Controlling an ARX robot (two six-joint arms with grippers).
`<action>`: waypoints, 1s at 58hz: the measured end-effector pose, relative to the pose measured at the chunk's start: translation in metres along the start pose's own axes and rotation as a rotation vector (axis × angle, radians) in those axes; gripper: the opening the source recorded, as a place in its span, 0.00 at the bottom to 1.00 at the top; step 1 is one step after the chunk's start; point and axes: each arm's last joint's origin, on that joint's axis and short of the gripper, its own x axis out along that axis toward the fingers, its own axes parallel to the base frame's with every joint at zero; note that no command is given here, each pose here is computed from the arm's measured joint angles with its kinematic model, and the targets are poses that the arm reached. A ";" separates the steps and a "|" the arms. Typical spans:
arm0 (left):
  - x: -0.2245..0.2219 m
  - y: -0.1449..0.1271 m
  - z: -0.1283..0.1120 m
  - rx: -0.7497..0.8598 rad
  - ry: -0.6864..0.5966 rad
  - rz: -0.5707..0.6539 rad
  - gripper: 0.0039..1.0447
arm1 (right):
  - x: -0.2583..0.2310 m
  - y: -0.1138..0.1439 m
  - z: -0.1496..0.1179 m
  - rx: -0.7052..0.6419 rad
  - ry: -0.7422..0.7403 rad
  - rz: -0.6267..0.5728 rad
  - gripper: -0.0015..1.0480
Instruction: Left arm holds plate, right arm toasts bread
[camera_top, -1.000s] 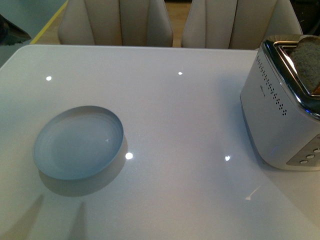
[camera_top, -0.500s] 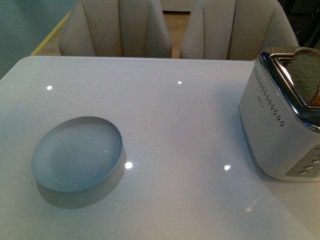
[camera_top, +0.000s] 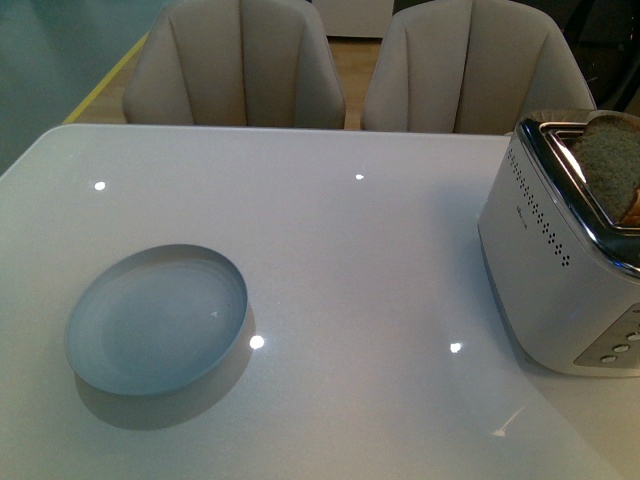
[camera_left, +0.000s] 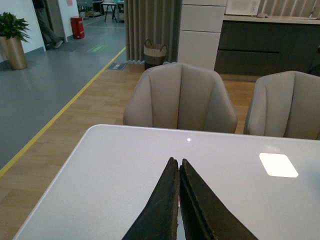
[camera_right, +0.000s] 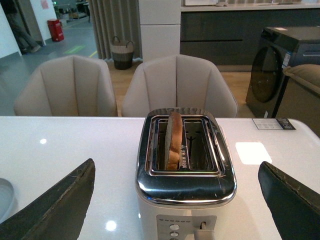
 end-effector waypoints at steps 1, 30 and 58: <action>-0.002 0.001 0.000 0.001 0.000 0.004 0.03 | 0.000 0.000 0.000 0.000 0.000 0.000 0.91; -0.034 0.005 -0.013 0.001 -0.014 0.019 0.03 | 0.000 0.000 0.000 0.000 0.000 0.000 0.91; -0.052 0.004 -0.010 0.001 -0.024 0.019 0.03 | 0.000 0.000 0.000 0.000 0.000 0.000 0.91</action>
